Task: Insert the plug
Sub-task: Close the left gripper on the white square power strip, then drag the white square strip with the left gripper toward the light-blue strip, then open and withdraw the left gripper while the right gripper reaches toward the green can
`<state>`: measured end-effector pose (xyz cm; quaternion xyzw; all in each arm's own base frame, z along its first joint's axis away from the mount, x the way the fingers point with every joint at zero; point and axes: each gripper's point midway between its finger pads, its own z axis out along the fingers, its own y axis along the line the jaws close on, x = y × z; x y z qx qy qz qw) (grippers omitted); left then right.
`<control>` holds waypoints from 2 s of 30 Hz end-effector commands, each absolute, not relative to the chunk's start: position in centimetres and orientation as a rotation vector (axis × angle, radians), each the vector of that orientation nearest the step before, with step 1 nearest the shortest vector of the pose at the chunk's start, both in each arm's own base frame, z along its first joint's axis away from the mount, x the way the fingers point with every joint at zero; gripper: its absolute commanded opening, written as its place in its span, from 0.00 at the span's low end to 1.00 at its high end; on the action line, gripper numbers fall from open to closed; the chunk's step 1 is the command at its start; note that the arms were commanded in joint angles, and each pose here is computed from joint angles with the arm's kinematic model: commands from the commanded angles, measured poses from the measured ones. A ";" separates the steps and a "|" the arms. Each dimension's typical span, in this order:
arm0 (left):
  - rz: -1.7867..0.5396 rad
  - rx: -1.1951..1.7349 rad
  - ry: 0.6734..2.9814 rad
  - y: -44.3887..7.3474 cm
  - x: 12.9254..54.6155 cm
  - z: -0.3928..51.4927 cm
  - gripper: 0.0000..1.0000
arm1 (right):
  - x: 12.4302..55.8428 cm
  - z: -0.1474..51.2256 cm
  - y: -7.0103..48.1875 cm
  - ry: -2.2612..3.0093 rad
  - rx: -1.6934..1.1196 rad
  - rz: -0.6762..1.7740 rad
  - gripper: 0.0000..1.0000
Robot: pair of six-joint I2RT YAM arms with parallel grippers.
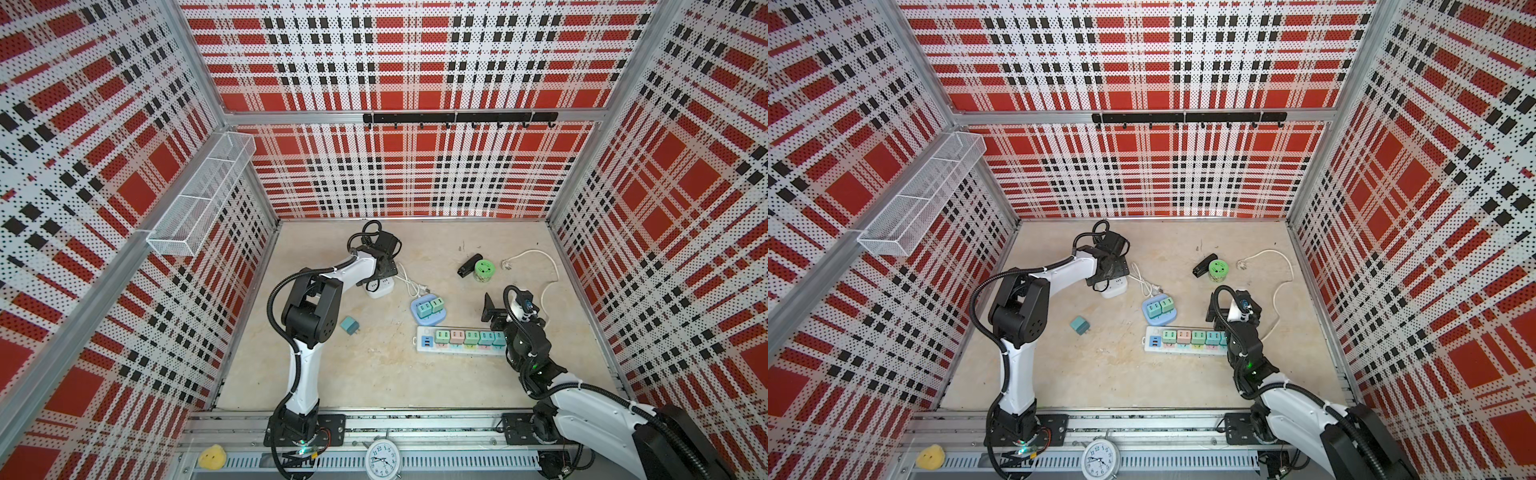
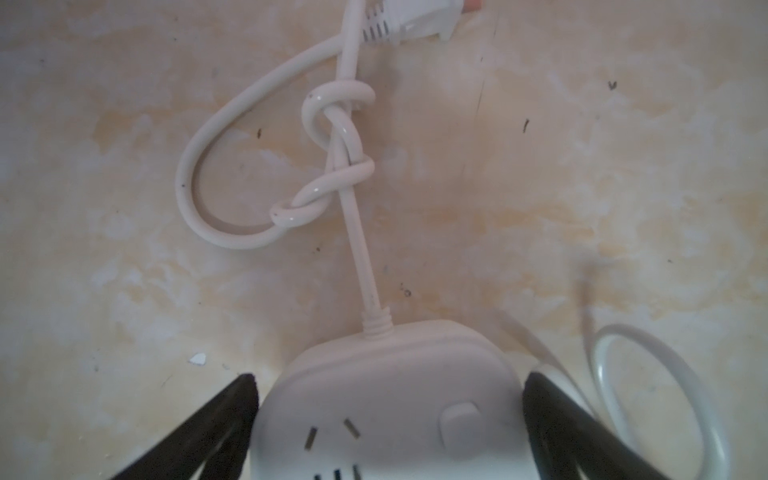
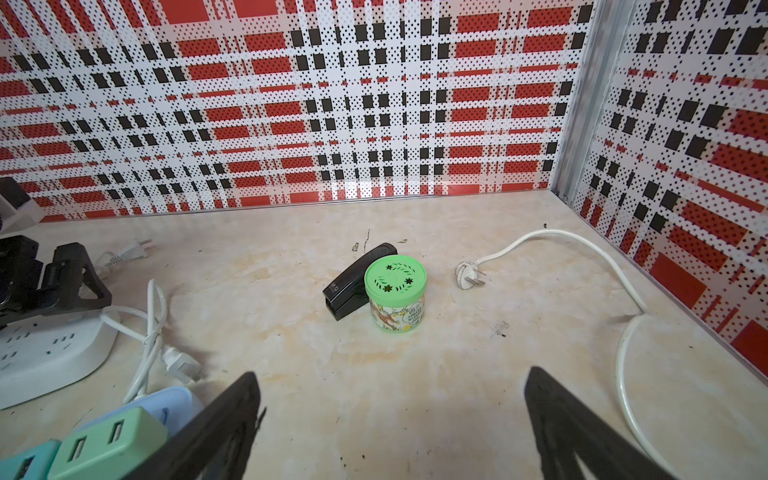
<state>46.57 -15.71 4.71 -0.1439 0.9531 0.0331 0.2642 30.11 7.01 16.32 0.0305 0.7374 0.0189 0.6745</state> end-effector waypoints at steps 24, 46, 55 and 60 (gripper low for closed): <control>-0.063 0.011 2.643 -23.9 36.9 2.7 0.99 | 30.2 17.2 7.0 1.632 0.080 0.056 1.00; -0.213 0.001 2.374 -20.8 35.5 17.9 0.99 | 30.5 17.5 7.3 1.640 0.059 0.052 1.00; -0.342 -0.154 2.064 -12.6 30.5 22.8 0.99 | 30.5 20.4 10.8 1.732 -0.038 0.237 0.87; -0.464 -0.355 1.999 -7.5 29.2 18.3 0.99 | 29.8 22.4 14.0 1.756 -0.107 0.416 0.83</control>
